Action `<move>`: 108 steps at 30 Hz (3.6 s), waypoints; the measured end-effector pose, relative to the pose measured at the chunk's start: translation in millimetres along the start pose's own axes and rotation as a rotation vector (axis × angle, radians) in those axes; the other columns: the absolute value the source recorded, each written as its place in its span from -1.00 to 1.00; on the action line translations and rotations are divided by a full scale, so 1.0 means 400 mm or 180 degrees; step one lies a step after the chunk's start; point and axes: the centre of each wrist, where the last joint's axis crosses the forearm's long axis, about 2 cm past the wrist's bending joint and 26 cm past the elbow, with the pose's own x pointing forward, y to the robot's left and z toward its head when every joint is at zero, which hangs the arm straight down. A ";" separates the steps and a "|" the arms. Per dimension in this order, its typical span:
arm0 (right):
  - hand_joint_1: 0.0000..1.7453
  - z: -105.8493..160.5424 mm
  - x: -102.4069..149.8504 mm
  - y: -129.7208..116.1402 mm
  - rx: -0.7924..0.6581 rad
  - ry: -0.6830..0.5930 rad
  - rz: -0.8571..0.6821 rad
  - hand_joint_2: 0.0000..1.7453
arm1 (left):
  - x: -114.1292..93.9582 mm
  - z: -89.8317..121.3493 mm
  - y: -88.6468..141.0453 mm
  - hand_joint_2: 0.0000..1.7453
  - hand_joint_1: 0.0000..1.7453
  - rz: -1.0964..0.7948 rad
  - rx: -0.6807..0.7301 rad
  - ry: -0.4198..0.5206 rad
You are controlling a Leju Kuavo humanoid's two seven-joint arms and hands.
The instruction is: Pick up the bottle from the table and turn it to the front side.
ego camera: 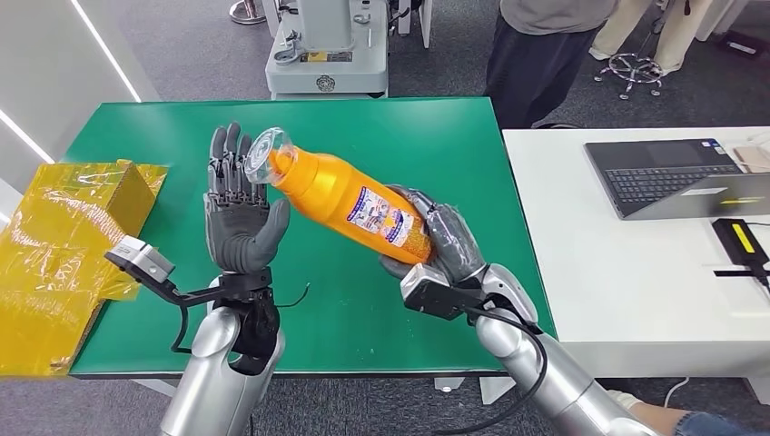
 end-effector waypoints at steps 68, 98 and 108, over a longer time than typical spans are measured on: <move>1.00 -0.033 -0.054 0.039 0.0566 0.0112 -0.0289 1.00 | -0.026 -0.018 0.023 1.00 0.57 -0.0110 -0.0146 0.0042; -0.88 -0.030 -0.064 0.062 0.0659 0.0165 -0.0388 1.00 | -0.025 -0.022 0.024 1.00 1.00 -0.0118 -0.0227 -0.0008; -1.00 -0.033 -0.045 0.070 0.0501 0.0165 -0.0440 1.00 | -0.024 -0.022 0.029 1.00 1.00 -0.0125 -0.0209 -0.0019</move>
